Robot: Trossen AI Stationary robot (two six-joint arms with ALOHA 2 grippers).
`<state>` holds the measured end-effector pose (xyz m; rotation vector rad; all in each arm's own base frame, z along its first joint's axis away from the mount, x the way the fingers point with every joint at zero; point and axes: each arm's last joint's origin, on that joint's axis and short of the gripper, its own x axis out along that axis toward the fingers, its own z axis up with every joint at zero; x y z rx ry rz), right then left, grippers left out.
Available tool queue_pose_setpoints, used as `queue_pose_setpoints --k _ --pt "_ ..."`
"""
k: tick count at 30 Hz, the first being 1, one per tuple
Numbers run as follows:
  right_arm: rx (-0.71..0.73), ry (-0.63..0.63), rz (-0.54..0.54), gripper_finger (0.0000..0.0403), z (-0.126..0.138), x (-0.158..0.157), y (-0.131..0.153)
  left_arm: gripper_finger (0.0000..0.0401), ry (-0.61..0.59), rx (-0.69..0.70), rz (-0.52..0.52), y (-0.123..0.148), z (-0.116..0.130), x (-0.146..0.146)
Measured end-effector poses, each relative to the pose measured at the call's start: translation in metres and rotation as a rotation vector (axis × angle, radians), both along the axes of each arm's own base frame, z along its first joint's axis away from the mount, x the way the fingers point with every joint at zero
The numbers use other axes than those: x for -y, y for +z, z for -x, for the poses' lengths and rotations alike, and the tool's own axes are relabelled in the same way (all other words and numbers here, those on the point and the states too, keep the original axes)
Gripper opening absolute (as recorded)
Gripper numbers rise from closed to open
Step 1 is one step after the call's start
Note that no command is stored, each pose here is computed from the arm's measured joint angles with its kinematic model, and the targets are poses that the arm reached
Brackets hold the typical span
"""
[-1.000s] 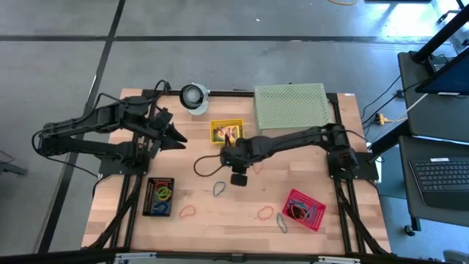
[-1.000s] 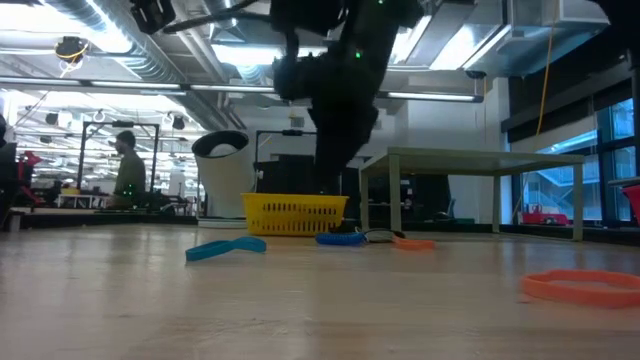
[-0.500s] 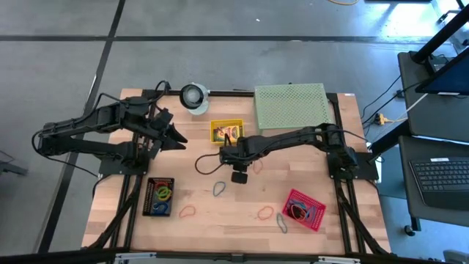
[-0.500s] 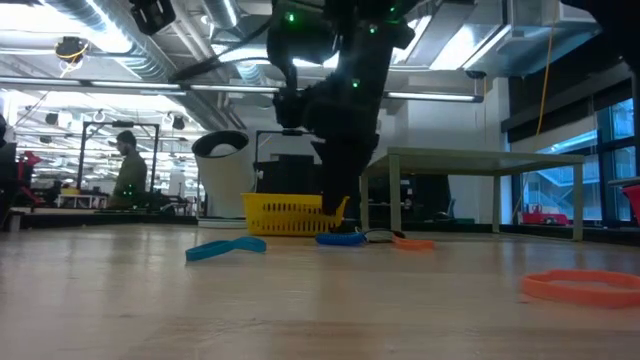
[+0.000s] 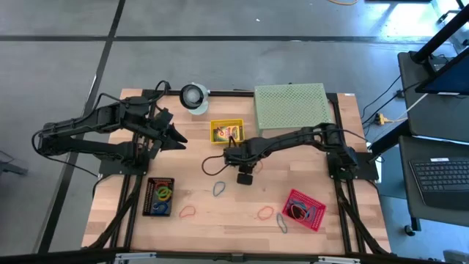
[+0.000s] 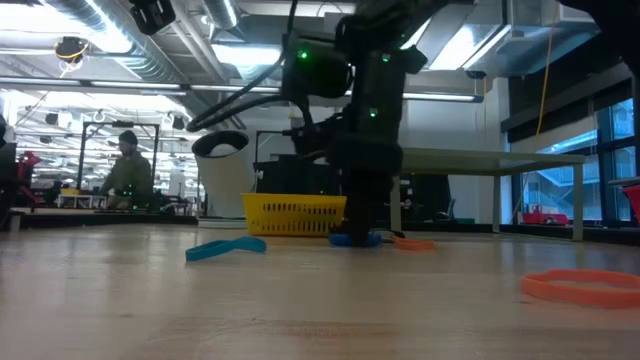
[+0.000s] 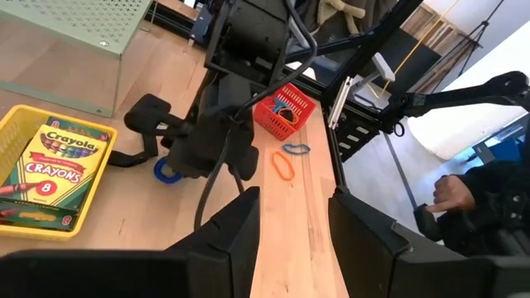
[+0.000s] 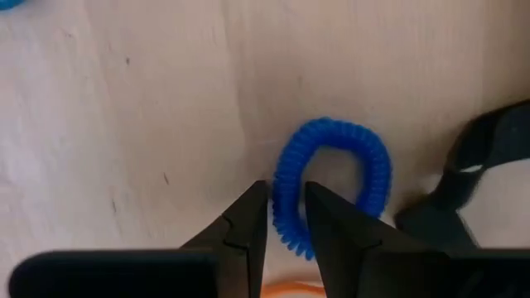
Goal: Pick & Place Office Desk Supplies
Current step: Put the blue spring keychain into the black bin
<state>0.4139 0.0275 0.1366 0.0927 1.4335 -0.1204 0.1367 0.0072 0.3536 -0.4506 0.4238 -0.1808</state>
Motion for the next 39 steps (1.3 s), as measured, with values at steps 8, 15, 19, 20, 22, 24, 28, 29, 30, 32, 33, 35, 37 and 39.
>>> queue_pose_setpoints --k 8,15,19,20,22,24,28,29,30,32,33,35,37,39 --pt "0.009 -0.043 -0.019 0.0069 0.004 -0.002 -0.007 0.0139 0.000 0.000 0.000 0.000 0.000 0.000" --pt "0.011 -0.110 -0.053 0.0013 0.004 -0.006 -0.007 0.0139 -0.002 0.002 -0.006 0.000 0.000 0.000" --pt "0.024 -0.116 -0.116 0.0006 0.003 -0.013 -0.001 0.0139 -0.016 0.012 -0.041 0.000 0.000 0.000" --pt "0.027 -0.105 -0.149 0.0006 0.003 -0.016 0.002 0.0139 -0.020 0.015 -0.052 0.000 0.000 0.000" --pt "0.031 -0.081 -0.215 0.0005 0.005 -0.023 0.011 0.0139 -0.028 0.021 -0.075 0.000 0.000 0.000" --pt "0.078 -0.069 -0.292 0.0005 0.005 -0.029 0.030 0.0139 -0.037 0.029 -0.100 0.000 0.000 0.000" --pt "0.200 -0.080 -0.385 0.0005 0.007 -0.035 0.067 0.0139 -0.049 0.040 -0.145 0.000 0.000 0.000" --pt "0.239 -0.085 -0.405 0.0004 0.008 -0.038 0.078 0.0139 -0.049 0.041 -0.151 0.000 0.000 0.000" --pt "0.291 -0.082 -0.436 0.0003 0.009 -0.041 0.090 0.0139 -0.049 0.042 -0.153 0.000 0.000 0.000" --pt "0.396 -0.084 -0.495 0.0002 0.013 -0.046 0.117 0.0139 -0.048 0.045 -0.155 0.000 0.000 0.000" --pt "0.450 -0.090 -0.524 0.0002 0.014 -0.048 0.129 0.0139 -0.045 0.047 -0.157 0.000 -0.002 -0.001" --pt "0.560 -0.097 -0.564 0.0002 0.016 -0.051 0.150 0.0139 -0.030 0.043 -0.159 0.000 -0.004 -0.001" --pt "0.687 -0.106 -0.600 0.0002 0.016 -0.054 0.171 0.0139 -0.013 0.027 -0.157 -0.002 -0.010 -0.003" --pt "0.800 -0.127 -0.612 0.0002 0.019 -0.056 0.190 0.0139 0.003 0.017 -0.133 -0.004 -0.018 -0.004"
